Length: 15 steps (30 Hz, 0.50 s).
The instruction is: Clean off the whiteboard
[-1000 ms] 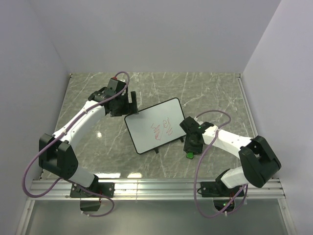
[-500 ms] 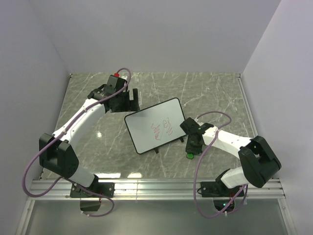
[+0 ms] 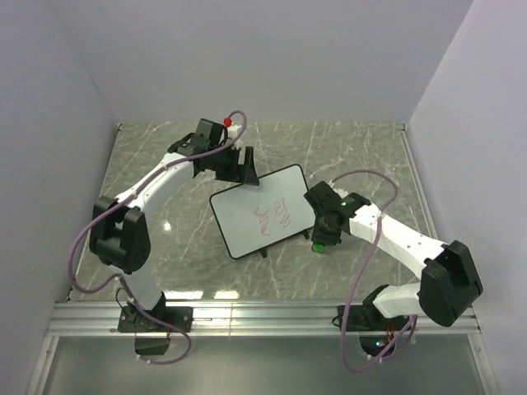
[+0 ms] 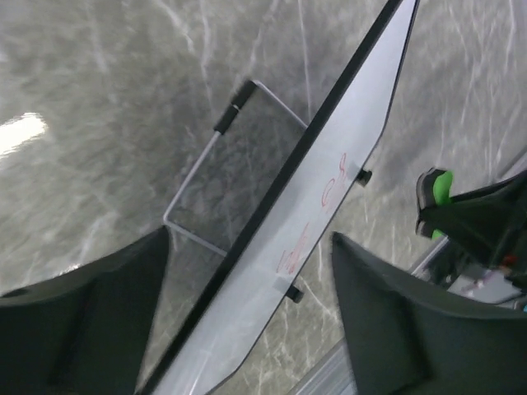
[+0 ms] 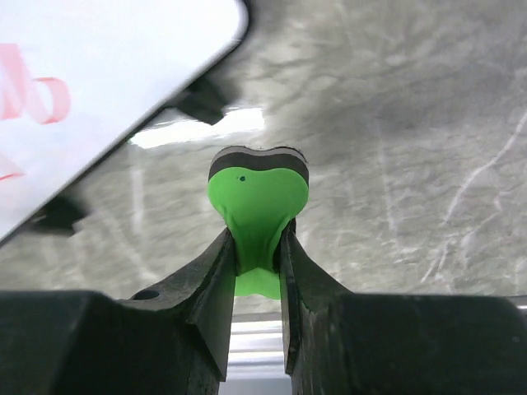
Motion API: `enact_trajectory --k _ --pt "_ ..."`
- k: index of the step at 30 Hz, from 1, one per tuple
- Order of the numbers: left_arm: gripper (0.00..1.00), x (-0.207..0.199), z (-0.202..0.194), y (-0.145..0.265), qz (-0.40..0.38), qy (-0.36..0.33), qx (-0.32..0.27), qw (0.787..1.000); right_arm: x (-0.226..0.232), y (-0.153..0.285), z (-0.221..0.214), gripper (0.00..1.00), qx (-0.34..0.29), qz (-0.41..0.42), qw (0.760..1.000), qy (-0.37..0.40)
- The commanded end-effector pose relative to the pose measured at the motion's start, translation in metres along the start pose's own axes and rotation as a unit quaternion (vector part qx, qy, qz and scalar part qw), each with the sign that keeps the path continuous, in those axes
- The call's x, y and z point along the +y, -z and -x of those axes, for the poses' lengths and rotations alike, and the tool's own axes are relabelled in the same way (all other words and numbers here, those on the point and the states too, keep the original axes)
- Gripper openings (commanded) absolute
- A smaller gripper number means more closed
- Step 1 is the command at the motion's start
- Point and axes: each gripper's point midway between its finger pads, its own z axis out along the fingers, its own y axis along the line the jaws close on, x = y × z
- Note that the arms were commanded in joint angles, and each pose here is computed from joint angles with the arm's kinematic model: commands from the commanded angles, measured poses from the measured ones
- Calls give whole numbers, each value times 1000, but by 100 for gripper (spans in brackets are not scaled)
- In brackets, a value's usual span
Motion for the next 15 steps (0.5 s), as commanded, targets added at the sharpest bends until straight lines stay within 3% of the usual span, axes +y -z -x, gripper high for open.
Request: enact_trajectory --k 1,6,10,15 --pt "78 -21 6 -12 -75 -33 11 997 18 32 13 0 -21 47 999 10" --pt "49 -27 -4 -21 -115 -21 28 993 63 65 38 0 -55 141 988 20" --pt "27 -27 -14 -23 -123 -17 37 992 93 65 53 0 -57 162 985 31" --pt "13 -23 -20 -21 -112 -15 37 993 142 67 85 0 -78 193 977 36"
